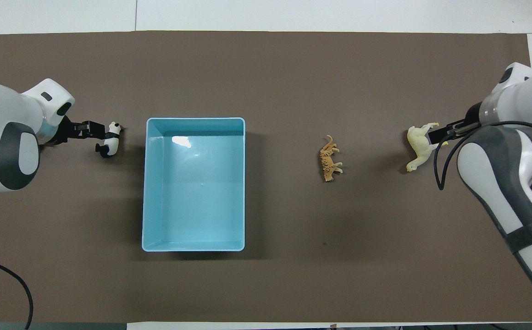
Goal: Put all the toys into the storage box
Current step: 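Grasp the panda with the left gripper while the right gripper grasps the horse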
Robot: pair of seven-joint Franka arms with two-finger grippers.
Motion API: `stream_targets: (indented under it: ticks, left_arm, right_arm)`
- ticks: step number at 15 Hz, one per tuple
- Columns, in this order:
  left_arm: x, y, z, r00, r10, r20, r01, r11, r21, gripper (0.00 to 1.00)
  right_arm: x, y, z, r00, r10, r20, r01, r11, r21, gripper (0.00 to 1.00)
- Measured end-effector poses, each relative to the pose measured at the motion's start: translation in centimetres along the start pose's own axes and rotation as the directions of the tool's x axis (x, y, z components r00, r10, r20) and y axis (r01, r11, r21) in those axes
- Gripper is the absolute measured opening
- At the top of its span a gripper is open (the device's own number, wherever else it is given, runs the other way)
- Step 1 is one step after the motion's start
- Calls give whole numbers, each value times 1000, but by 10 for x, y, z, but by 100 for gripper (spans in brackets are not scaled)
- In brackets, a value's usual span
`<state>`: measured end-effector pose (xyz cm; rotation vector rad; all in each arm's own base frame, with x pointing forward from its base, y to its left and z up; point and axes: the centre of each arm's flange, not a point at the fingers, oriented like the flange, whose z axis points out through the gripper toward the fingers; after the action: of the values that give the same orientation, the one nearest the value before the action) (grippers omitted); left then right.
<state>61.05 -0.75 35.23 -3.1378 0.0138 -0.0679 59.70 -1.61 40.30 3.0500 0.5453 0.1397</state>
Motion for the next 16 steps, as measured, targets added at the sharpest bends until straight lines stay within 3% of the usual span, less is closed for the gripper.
stream_targets:
  ticks: [5,8,13,15,16]
  left_arm:
    - [-1,20,31,999,34,23,-34,999,-6,100]
    - [-7,19,42,999,34,13,-34,999,-4,100]
    - [-12,20,55,999,36,29,-36,999,-6,100]
    - [-12,21,60,999,38,36,-38,999,-7,96]
    - [-12,21,60,999,38,35,-38,999,-7,86]
  right_arm:
    - [-1,-11,49,994,-112,-2,112,994,1,100]
    - [-1,-12,62,993,-114,11,114,993,8,100]
    - [3,-12,101,993,-116,-16,116,993,-6,100]
    - [4,-13,107,993,-119,-17,119,993,-6,100]
    - [4,-13,109,993,-118,-16,118,993,-6,100]
